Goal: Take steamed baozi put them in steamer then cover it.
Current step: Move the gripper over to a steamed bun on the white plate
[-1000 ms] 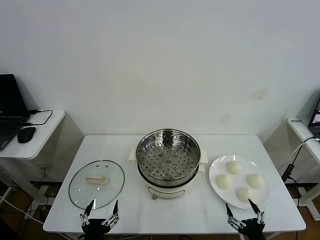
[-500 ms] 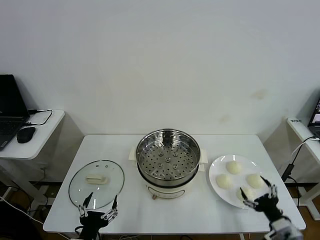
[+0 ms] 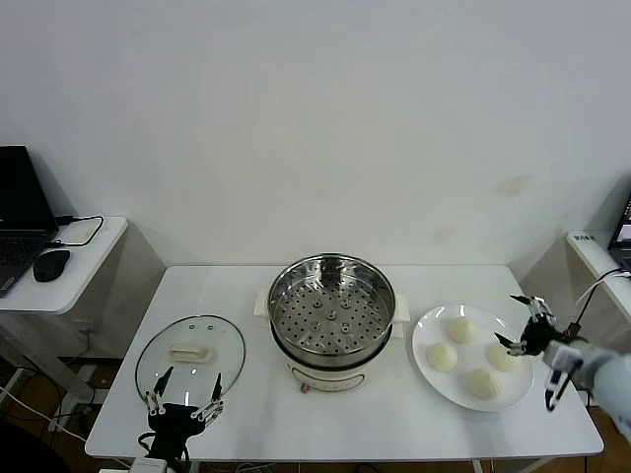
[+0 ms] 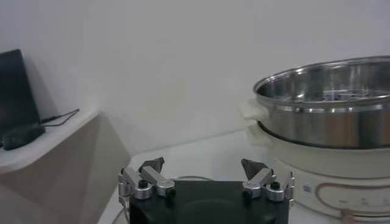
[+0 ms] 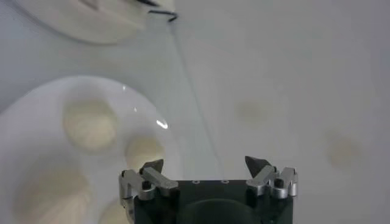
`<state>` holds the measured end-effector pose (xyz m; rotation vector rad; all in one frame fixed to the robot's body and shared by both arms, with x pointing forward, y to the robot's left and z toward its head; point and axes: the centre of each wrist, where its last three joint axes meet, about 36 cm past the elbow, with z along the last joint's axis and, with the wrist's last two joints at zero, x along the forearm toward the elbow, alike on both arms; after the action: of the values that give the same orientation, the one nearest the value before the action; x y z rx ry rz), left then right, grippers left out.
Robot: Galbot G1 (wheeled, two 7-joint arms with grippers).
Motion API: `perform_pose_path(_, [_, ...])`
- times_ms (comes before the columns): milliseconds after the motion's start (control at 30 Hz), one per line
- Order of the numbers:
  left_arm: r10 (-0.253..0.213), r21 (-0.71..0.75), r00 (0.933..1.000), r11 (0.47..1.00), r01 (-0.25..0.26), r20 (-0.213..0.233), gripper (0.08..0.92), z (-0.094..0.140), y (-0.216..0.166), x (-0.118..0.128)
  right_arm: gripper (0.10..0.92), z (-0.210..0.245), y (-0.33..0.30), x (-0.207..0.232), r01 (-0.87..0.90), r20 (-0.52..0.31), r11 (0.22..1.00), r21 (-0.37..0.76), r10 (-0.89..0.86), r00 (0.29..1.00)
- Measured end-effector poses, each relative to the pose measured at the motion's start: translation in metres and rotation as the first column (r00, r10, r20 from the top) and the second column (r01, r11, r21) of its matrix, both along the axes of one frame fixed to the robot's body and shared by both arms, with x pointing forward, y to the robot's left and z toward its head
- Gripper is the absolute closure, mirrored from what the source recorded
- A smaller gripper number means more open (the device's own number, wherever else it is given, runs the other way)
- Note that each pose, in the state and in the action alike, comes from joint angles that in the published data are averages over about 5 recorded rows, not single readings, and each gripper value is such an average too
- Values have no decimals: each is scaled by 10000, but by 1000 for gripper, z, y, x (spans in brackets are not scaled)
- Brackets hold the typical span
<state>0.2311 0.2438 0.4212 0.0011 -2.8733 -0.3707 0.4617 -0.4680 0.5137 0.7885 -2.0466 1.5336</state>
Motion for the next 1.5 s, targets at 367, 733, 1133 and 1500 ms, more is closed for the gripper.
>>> perform_pose_path(367, [76,306,9998,9995,-81,156,177,-2,10,5,199,9,-2,79,-1229,-2910,9893,-783,952,9520])
perform_pose_path(733, [257,431,9994,9987,-266,215,177,-3,17,7,199,-11,13,132,-2015,-4488,9701,-1353,1213,8853])
perform_pose_path(1133, [325,605,9990,9976,-343,305,177,0,25,4,199,-40,43,172,-2349,-5046,9606,-1485,1307,8534])
perform_pose_path(1500, [300,692,9987,9971,-327,402,177,2,29,7,200,-57,57,191,-2351,-5339,9568,-1709,1107,8383])
